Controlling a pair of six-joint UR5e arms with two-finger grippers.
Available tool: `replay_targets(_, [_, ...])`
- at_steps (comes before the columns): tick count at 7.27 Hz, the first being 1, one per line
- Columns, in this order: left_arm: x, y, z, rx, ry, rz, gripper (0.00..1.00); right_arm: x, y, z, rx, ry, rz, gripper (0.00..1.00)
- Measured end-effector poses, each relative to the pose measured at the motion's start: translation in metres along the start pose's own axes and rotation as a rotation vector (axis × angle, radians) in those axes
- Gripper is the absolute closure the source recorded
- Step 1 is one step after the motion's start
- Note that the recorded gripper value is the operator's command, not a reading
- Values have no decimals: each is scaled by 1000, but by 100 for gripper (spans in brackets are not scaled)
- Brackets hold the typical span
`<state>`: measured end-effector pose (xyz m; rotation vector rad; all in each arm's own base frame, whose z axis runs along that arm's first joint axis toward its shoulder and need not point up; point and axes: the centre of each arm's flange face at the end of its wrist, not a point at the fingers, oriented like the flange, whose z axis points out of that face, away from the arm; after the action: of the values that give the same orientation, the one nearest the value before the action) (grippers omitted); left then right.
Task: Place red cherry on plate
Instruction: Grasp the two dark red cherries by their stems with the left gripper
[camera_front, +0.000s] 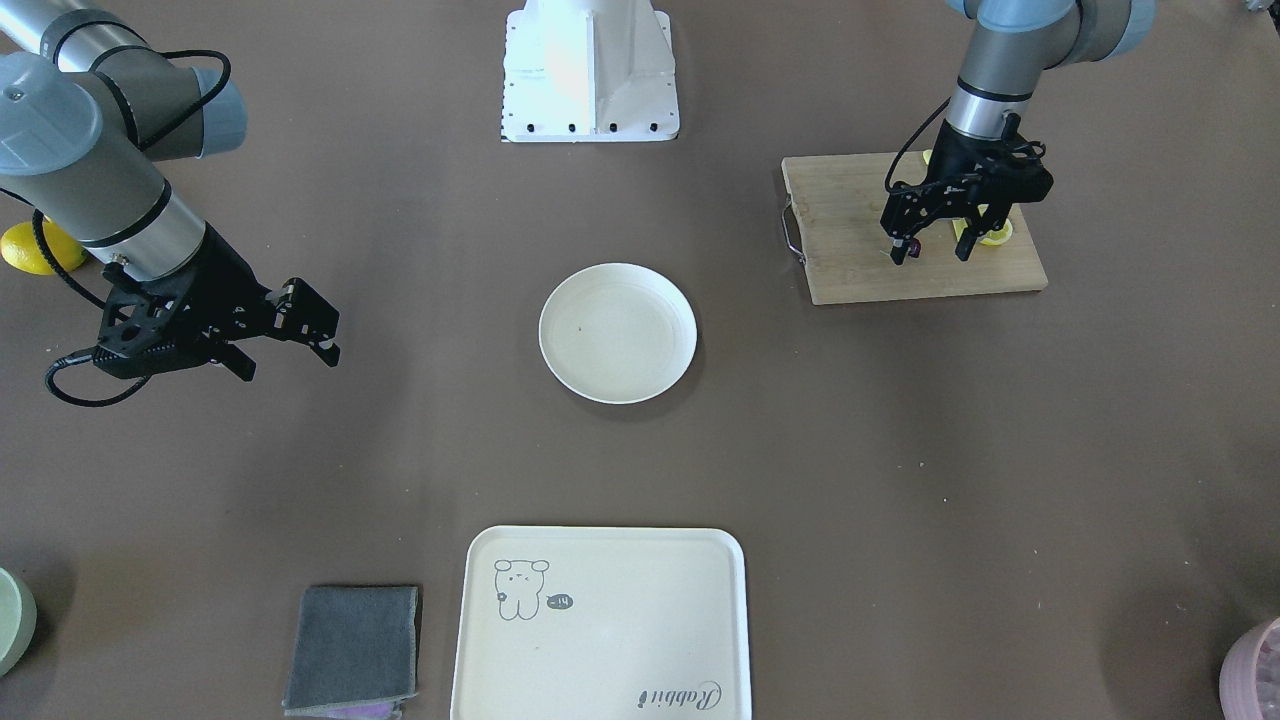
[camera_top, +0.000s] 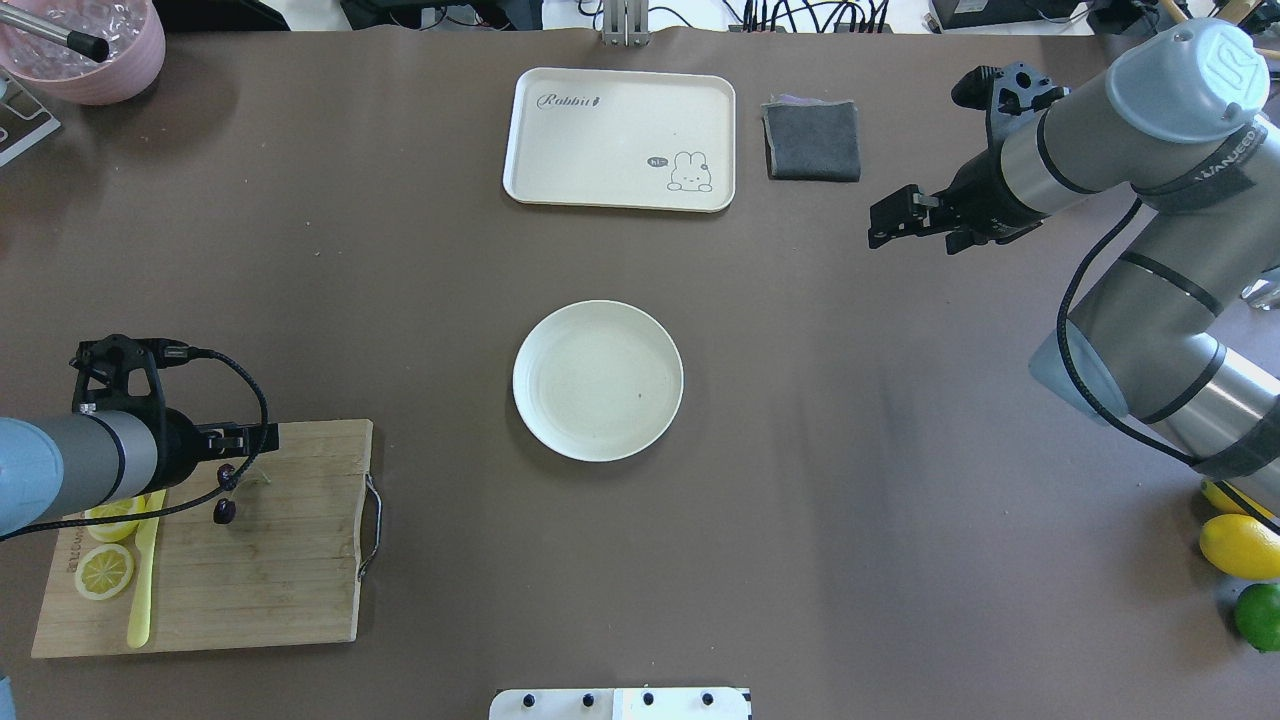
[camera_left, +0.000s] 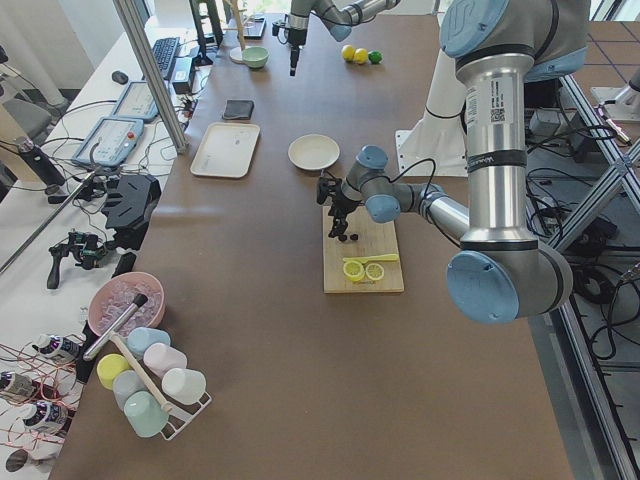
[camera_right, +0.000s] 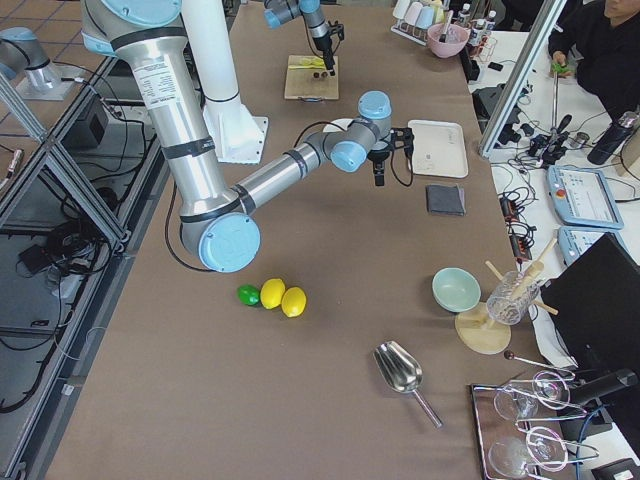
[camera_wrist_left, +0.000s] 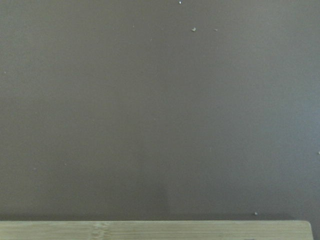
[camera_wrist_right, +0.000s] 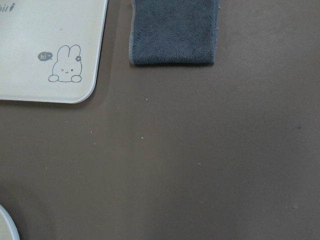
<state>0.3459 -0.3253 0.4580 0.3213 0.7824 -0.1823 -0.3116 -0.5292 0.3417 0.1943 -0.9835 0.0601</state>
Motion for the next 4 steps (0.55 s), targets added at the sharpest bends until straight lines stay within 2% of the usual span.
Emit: replay_targets(4, [-23, 24, 4, -30, -2, 26, 11, 4, -4, -3, 9, 6, 8, 1])
